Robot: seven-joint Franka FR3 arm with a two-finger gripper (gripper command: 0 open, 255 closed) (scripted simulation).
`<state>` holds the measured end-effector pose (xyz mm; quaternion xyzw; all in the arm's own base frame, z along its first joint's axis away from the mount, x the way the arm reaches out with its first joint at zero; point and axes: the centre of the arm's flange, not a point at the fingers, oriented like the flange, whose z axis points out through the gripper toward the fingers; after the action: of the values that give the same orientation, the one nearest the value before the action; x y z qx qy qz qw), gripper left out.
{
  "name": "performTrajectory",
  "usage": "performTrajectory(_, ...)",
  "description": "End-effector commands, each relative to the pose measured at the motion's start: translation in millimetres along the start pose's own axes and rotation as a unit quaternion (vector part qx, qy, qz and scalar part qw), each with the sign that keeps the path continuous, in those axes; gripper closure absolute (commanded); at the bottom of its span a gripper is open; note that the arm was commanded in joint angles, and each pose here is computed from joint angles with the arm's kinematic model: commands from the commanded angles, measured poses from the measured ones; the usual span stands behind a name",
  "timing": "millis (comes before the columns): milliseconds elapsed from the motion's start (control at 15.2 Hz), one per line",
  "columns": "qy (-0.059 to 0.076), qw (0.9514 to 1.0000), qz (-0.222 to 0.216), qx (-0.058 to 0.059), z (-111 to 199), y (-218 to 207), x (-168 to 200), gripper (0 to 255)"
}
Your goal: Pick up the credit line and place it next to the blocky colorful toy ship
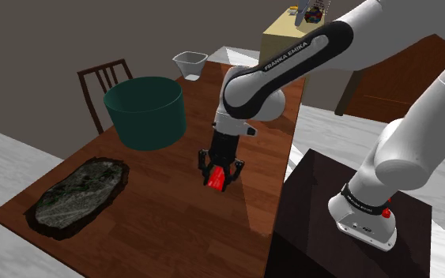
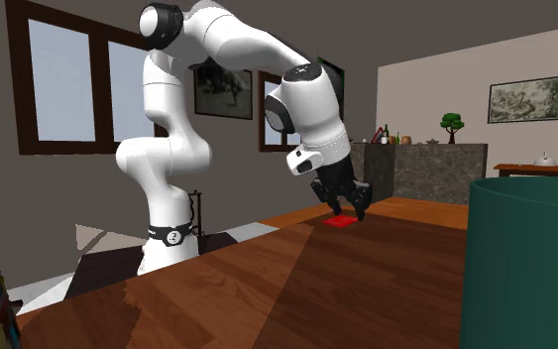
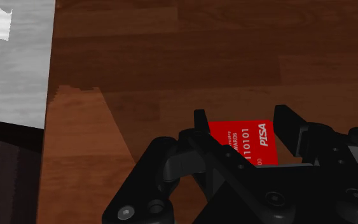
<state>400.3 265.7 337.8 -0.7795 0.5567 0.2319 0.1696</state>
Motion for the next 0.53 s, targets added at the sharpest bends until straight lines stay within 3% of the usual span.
performTrajectory(0,0.000,1.0000,0.000,0.000,-8,0,-6,255)
performTrajectory(462,0.000,1.0000,0.000,0.000,-39,0,-26,255)
